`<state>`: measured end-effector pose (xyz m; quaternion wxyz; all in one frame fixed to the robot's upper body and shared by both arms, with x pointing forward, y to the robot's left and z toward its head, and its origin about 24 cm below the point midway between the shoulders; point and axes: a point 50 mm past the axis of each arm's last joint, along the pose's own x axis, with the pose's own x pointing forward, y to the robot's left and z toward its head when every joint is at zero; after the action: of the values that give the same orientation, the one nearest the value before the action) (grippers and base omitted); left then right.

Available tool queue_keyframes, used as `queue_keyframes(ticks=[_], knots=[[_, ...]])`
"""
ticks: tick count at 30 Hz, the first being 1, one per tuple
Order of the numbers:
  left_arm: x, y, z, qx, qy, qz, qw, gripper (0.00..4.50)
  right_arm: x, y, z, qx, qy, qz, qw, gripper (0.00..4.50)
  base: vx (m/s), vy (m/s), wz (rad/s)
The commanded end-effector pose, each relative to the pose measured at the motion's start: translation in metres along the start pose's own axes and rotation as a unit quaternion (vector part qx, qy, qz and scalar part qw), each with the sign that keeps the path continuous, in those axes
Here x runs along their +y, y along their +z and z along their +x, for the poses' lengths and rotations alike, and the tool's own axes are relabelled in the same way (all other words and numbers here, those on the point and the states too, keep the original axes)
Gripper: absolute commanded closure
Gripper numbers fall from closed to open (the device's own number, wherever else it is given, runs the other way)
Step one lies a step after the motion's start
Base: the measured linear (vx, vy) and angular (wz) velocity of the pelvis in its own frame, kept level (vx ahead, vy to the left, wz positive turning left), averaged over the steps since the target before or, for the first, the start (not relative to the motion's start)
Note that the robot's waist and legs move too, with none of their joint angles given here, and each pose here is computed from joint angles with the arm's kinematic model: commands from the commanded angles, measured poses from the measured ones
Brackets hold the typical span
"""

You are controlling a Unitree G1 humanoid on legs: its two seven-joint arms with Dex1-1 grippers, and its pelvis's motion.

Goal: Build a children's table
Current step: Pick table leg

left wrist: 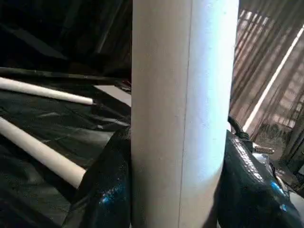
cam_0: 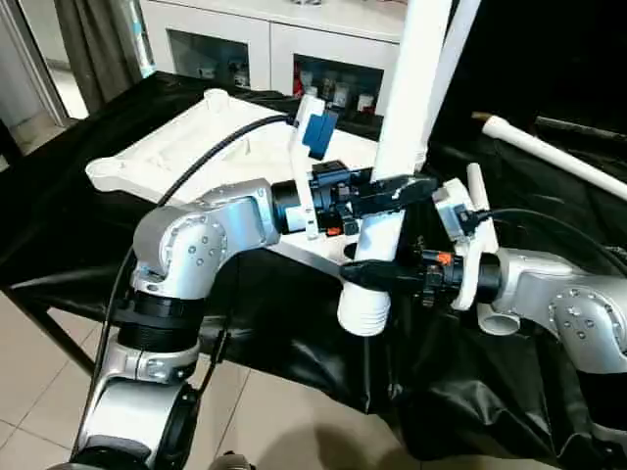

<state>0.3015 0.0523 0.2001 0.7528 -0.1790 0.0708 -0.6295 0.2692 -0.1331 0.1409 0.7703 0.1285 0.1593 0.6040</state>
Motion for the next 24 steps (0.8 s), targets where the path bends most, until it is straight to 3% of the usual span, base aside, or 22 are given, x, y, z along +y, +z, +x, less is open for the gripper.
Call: queue_keyframes(ticks=[1,4,5,8,16,24], knots=[[-0.0039,0.0069,0.0041,-0.002,-0.003,0.025,1.0,2.64,-0.0061,-0.003,-0.002,0.021,-0.033,-0.006,0.999,2.59,0.0,0.0,0.0],[-0.0043,0.0061,0.0038,-0.001,-0.007,0.018,1.0,2.64,-0.006,-0.0032,-0.0015,0.021,-0.032,-0.007,0.999,2.59,0.0,0.0,0.0],[-0.0047,0.0058,0.0035,0.0,-0.01,0.016,1.0,2.08,-0.006,-0.0031,-0.0012,0.021,-0.032,-0.008,0.999,2.59,0.0,0.0,0.0],[-0.0047,0.0058,0.0034,0.0,-0.01,0.016,1.0,1.88,-0.0062,-0.0031,-0.001,0.021,-0.032,-0.009,0.999,2.59,0.0,0.0,0.0],[-0.0044,0.0045,0.0034,0.003,-0.007,0.018,1.0,1.88,-0.0069,-0.0034,-0.0004,0.022,-0.031,-0.013,0.999,2.59,0.0,0.0,0.0],[-0.0037,0.0074,0.0034,-0.016,-0.007,0.001,1.0,1.22,-0.0065,-0.0026,-0.0001,0.018,-0.028,-0.01,0.999,2.59,0.0,0.0,0.0]])
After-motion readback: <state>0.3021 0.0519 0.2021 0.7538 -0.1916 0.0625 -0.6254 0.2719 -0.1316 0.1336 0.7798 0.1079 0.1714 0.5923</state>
